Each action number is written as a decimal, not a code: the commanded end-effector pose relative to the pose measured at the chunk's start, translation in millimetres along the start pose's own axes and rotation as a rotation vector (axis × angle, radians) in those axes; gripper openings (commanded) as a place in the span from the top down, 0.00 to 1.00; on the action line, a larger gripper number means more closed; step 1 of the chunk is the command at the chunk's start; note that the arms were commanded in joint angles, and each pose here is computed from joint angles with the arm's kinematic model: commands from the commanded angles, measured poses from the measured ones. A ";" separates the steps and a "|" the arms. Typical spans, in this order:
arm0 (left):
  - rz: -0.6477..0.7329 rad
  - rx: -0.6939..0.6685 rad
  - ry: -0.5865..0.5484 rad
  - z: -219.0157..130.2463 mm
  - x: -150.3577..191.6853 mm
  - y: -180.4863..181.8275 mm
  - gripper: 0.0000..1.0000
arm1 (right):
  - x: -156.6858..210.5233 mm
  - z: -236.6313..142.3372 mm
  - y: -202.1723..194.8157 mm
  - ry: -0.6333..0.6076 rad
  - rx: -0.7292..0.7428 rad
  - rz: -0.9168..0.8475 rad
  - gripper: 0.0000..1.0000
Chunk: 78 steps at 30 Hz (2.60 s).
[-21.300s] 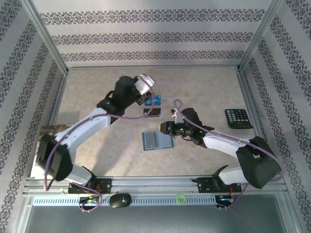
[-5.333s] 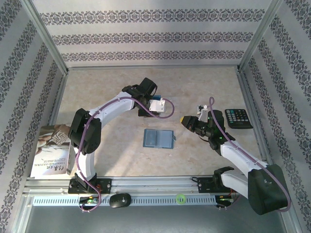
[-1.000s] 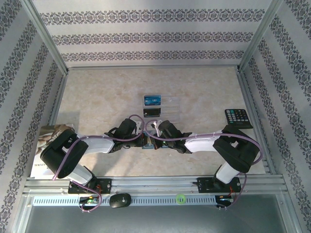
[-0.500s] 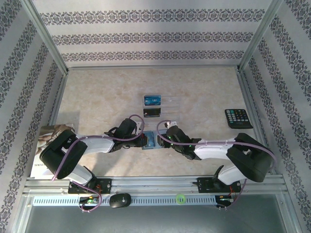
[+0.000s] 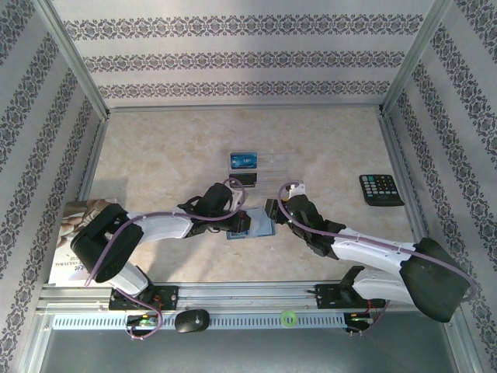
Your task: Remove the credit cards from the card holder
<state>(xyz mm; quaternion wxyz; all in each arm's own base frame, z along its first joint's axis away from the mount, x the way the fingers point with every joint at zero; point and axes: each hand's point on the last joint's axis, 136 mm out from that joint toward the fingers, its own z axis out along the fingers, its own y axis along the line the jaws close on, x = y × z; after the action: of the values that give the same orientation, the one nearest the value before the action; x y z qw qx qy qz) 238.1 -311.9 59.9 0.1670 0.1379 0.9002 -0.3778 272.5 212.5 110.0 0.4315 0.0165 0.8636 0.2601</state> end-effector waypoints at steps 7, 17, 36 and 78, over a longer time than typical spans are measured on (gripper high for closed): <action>0.031 0.089 0.207 33.9 20.2 -25.4 1.00 | 3.5 -3.9 -10.7 0.023 0.007 0.028 0.58; 0.126 0.225 -0.003 1.0 -17.7 -65.5 0.88 | 1.4 -3.8 -9.2 0.037 -0.010 0.036 0.56; -0.065 -0.228 -0.144 -55.5 -12.3 66.2 0.68 | 80.4 56.8 74.7 0.555 -0.307 0.159 0.78; -0.063 -0.298 0.047 -14.2 18.7 92.0 0.91 | 97.7 71.4 43.6 0.617 -0.140 0.209 0.91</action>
<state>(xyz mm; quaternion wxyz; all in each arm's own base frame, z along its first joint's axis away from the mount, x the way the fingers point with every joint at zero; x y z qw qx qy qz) 266.9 -234.6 19.8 0.1862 0.0769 0.9471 -0.2498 251.4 299.7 21.2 0.1196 -0.0075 0.9337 0.3374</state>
